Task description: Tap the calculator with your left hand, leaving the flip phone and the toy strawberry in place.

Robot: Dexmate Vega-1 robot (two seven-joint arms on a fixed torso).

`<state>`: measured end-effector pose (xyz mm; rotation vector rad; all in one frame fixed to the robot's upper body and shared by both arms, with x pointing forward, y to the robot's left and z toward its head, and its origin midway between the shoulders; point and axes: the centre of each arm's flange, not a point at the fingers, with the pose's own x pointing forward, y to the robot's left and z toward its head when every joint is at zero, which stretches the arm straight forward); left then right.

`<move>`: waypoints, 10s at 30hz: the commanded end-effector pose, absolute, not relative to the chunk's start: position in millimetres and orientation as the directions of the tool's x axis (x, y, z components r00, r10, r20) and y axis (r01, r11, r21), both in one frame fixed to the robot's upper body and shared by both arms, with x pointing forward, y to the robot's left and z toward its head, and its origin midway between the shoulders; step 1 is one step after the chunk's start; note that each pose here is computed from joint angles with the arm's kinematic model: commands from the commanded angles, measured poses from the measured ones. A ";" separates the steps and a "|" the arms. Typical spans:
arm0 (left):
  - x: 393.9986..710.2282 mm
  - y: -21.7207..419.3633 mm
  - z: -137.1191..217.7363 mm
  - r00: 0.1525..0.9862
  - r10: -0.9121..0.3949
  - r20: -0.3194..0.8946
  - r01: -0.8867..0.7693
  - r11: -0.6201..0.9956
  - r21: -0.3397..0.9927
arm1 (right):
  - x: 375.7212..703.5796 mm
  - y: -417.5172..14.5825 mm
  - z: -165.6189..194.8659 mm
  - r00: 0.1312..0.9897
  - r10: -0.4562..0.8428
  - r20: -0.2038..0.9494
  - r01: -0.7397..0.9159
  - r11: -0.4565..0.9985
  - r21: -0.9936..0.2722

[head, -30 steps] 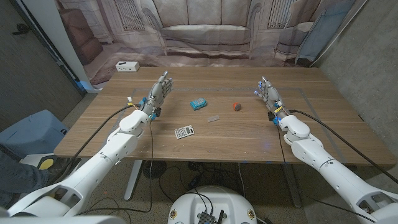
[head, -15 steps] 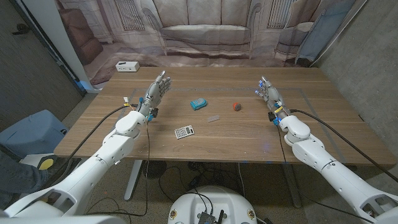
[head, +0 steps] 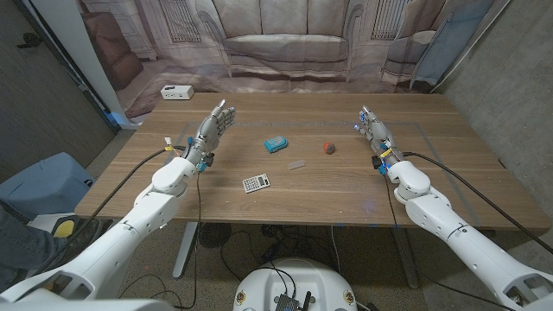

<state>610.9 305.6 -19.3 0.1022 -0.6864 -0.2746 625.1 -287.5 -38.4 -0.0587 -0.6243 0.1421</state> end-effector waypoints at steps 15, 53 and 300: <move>582.2 324.4 -45.3 0.717 -0.294 0.632 0.207 0.956 0.210 | 616.6 -280.5 -35.4 0.785 0.155 0.600 -0.108 0.988 -0.114; 535.2 326.9 -73.9 0.711 -0.233 0.664 0.157 0.972 0.173 | 590.3 -303.9 -41.9 0.735 0.209 0.645 -0.180 0.977 -0.112; 522.9 228.1 -70.0 0.877 -0.381 0.292 -0.307 0.022 0.951 | 549.4 -290.1 -57.6 0.781 0.070 0.620 -0.040 0.997 -0.062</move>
